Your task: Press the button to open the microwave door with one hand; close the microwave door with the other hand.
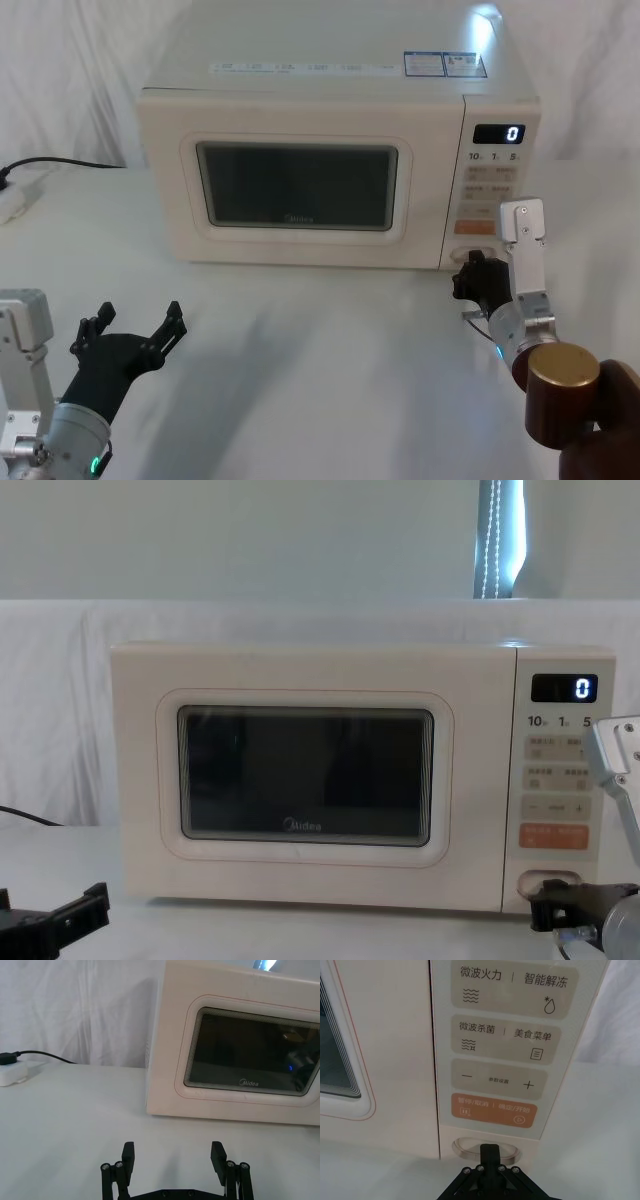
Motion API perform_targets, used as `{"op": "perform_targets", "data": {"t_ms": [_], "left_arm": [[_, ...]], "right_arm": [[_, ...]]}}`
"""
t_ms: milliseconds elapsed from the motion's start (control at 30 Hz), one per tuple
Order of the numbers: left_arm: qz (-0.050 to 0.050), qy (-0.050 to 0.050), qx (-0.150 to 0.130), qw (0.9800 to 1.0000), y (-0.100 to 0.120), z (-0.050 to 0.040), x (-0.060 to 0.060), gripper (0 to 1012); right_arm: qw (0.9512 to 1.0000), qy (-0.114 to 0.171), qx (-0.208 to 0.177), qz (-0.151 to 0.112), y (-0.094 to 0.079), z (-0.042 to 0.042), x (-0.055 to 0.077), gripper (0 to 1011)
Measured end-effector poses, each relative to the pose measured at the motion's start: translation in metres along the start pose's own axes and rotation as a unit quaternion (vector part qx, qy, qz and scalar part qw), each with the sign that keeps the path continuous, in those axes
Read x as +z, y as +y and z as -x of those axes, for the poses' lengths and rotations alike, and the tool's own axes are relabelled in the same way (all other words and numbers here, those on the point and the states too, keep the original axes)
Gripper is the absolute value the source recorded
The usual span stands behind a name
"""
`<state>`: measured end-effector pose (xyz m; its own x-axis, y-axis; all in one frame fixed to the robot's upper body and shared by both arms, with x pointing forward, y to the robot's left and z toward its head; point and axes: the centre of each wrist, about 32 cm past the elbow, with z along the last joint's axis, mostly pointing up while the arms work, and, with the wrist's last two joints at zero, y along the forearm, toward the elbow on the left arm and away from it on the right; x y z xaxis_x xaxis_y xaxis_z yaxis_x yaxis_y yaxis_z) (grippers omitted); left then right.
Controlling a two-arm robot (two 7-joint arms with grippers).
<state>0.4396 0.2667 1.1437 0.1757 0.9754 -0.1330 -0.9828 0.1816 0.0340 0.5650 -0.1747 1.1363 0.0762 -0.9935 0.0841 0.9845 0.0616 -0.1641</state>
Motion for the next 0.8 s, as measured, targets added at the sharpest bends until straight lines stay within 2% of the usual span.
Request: {"op": "perform_targets", "data": {"t_ms": [800], "left_arm": [[0.000,0.000,0.000,1.0000,0.0000,0.0000,0.0000,1001]], "right_arm": [[1.0000,-0.005,-0.004,-0.003,0.0098,-0.0046,0.0039,0]]}}
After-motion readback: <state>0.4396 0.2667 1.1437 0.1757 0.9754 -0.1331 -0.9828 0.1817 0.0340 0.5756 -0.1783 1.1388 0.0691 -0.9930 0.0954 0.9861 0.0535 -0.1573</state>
